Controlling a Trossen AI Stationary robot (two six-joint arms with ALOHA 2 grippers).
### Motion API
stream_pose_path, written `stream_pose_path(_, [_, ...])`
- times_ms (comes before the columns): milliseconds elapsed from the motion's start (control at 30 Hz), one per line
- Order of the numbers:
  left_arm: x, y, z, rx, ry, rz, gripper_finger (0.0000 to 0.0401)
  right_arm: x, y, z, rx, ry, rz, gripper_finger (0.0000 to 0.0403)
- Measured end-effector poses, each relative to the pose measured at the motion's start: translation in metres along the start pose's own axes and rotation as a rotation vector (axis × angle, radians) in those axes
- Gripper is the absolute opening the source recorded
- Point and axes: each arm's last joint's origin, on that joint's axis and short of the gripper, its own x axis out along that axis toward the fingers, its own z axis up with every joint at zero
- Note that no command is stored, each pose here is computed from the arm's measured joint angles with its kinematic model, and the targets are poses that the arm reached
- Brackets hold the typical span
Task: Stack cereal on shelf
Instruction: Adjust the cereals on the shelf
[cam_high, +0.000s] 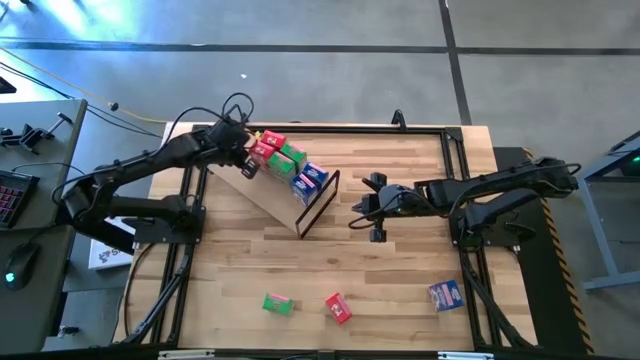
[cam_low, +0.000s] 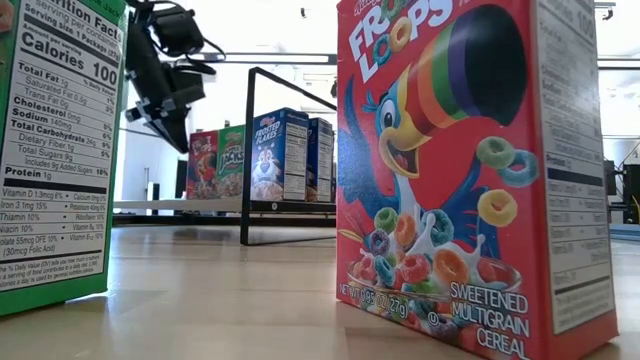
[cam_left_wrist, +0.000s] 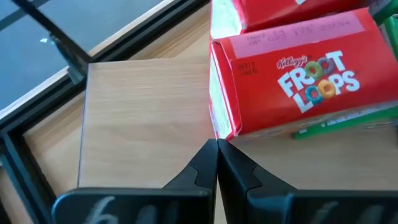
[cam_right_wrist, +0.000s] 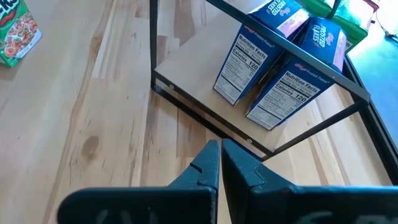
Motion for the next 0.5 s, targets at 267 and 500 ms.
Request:
stream_pose_path(267, [0.0055, -0.0021, 0.0029, 0.034, -0.004, -0.013, 0.0000, 0.0000, 0.0000, 0.0000, -0.002, 0.000, 0.000, 0.0000])
stream_pose_path(500, [0.0040, -0.0021, 0.0046, 0.072, -0.029, -0.016, 0.0000, 0.0000, 0.0000, 0.0000, -0.001, 0.000, 0.000, 0.0000])
